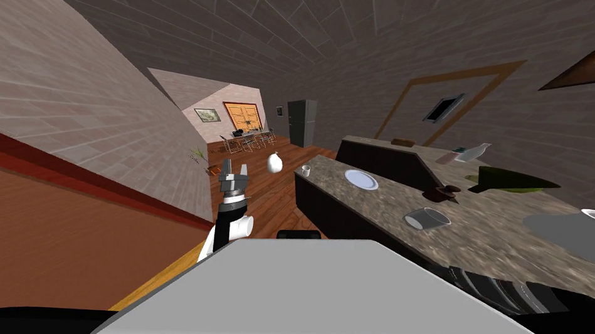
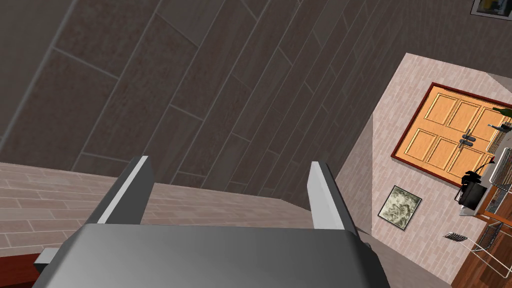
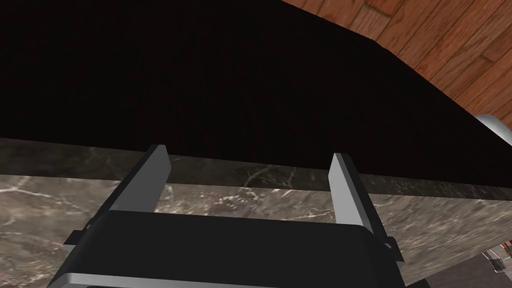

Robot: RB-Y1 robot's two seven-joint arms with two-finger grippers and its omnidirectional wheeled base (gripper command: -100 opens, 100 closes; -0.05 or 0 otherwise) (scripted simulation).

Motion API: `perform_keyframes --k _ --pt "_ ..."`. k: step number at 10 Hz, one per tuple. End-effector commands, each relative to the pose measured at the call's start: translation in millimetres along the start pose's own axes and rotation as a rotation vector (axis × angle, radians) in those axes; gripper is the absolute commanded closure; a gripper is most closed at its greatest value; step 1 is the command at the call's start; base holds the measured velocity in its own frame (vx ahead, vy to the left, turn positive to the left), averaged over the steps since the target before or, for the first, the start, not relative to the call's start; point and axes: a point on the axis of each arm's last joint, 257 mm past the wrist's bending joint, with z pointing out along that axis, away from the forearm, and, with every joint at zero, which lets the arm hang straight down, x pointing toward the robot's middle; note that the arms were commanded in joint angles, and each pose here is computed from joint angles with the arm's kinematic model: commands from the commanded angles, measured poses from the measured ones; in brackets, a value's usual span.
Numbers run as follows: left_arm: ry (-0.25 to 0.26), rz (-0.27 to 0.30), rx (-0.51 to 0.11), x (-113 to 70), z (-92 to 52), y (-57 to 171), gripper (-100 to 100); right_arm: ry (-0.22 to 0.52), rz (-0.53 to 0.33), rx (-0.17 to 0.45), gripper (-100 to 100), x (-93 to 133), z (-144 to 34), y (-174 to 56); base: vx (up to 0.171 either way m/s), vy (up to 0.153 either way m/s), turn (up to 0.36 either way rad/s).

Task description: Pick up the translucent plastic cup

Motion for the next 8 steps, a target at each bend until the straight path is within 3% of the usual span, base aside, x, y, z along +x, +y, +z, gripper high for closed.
perform_keyframes --k 1,2,3,7,8 --pt "0.0 0.0 0.0 0.0 0.0 0.0 0 -0.011 -0.031 0.055 -100 -15.3 -21.7 -15.8 -0.052 -0.026 0.331" --pt "0.0 0.0 0.0 0.0 0.0 0.0 0 -0.02 -0.057 0.095 -100 -30.0 -39.0 -25.8 -0.055 -0.046 0.271" --pt "0.0 0.0 0.0 0.0 0.0 0.0 0 -0.02 -0.059 0.099 -100 -31.3 -40.6 -26.4 -0.033 -0.035 0.057" --pt "0.0 0.0 0.0 0.0 0.0 0.0 0 -0.06 -0.132 0.201 -100 -76.4 -89.6 -46.4 -0.035 -0.03 0.181" --pt "0.0 0.0 0.0 -0.1 0.0 0.0 0 -0.06 -0.132 0.201 -100 -76.4 -89.6 -46.4 -0.024 -0.025 0.054"
